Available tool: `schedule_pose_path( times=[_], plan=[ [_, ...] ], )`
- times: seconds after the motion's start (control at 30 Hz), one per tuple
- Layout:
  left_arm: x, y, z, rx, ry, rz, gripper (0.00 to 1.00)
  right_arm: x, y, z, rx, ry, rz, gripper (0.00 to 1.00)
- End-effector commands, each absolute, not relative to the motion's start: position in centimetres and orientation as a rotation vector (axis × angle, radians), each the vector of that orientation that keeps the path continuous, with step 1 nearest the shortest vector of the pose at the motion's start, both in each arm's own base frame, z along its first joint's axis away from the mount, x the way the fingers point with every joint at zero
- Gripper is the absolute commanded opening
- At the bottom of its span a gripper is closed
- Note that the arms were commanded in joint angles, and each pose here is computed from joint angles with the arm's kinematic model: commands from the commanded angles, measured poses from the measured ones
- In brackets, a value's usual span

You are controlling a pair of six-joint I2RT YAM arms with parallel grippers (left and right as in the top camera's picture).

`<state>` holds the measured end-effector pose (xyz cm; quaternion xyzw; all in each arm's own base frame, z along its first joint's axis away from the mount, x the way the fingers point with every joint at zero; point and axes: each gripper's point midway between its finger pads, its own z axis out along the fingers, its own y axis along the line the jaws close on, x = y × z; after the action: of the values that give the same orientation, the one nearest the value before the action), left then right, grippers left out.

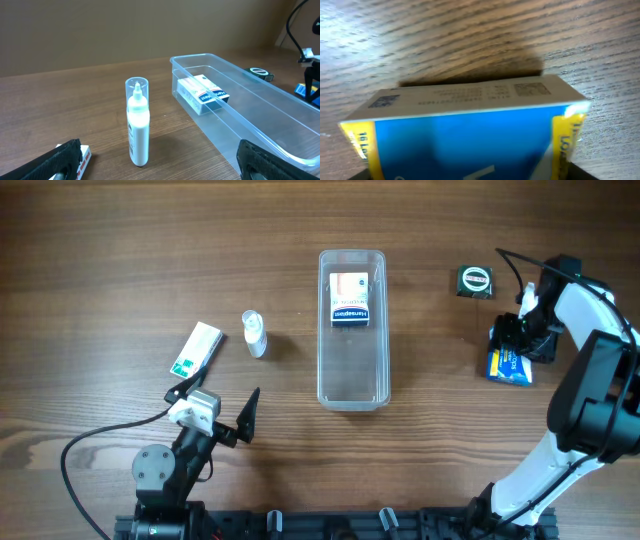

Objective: Pack container
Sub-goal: 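Lower the right gripper and grasp the VapoDrops box, then carry the VapoDrops box left over the container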

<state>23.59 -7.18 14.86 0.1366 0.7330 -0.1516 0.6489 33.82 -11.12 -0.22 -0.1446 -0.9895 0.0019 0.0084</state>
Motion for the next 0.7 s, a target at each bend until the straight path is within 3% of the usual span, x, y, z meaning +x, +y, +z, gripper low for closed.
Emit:
schedule_pose_path(
  times=[0.0,0.07,0.17,0.43,0.67],
  plan=[
    [23.7,-7.0,14.6,0.307,1.674,-0.331,1.0,32.8,-10.0,-1.7,-0.56,-3.021,-0.058,0.66],
    [23.7,-7.0,14.6,0.307,1.674,-0.331,1.0,32.9,-10.1,-1.7,-0.641,-3.006,-0.054,0.66],
    [23.7,-7.0,14.6,0.307,1.674,-0.331,1.0,32.8,-10.0,-1.7,-0.642,-3.003,-0.055,0.75],
    [23.7,-7.0,14.6,0.307,1.674,-0.331,1.0,34.3,-8.7,-0.2,-0.698,-3.014,-0.21,0.7],
    [23.7,-7.0,14.6,0.307,1.674,-0.331,1.0,37.7,-5.0,6.2,-0.628,-3.04,-0.58,0.7]
  ],
)
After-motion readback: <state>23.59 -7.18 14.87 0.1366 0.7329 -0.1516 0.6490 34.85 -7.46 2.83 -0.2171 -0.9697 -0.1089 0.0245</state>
